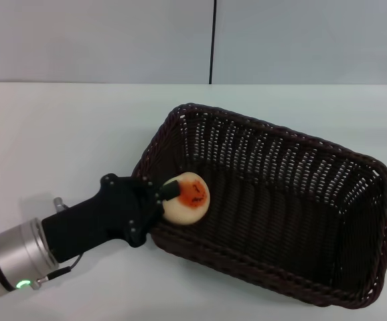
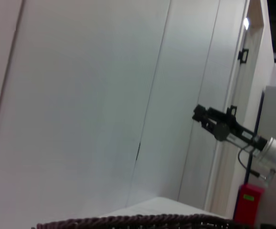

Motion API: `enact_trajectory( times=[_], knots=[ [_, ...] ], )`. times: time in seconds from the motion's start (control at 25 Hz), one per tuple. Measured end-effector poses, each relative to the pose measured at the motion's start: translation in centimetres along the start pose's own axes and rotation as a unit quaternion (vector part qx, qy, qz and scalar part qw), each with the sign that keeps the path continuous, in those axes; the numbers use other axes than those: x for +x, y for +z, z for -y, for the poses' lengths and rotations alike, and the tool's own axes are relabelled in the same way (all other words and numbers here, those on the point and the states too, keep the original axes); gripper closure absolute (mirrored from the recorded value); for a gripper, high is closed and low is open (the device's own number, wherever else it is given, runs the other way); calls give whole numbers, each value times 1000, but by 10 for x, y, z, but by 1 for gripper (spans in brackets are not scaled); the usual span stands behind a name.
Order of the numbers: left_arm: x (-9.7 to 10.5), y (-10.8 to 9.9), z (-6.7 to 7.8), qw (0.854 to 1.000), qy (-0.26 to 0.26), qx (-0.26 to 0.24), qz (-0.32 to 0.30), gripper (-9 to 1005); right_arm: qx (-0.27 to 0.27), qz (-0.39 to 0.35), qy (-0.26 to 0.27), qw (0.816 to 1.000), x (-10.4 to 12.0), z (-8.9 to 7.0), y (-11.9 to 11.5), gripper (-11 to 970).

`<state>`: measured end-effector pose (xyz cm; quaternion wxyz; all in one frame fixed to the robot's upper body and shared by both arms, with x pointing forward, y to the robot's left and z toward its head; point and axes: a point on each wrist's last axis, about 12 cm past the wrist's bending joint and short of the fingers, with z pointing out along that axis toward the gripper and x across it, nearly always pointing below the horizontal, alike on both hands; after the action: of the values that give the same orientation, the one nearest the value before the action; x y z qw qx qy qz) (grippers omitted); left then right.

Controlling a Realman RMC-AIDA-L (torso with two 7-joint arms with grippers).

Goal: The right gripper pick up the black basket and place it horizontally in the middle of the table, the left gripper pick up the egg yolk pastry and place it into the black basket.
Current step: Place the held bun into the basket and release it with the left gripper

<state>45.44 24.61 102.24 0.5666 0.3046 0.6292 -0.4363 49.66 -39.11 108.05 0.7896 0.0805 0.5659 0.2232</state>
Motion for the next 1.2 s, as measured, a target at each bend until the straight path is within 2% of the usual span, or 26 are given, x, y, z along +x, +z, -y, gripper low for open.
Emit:
enact_trajectory(
  times=[0.44,0.96,1.2],
  knots=[
    [1,-9,-3,1000,10,-17,-7,957,-9,-1,3,1000,3,-4,6,598],
    [-5,-34,-4,999,34,-27,-1,957,-11,0,8,1000,5,-6,10,599],
    [-9,-49,0,999,43,-20,3,958,-10,0,10,1000,5,-6,13,599]
  ],
)
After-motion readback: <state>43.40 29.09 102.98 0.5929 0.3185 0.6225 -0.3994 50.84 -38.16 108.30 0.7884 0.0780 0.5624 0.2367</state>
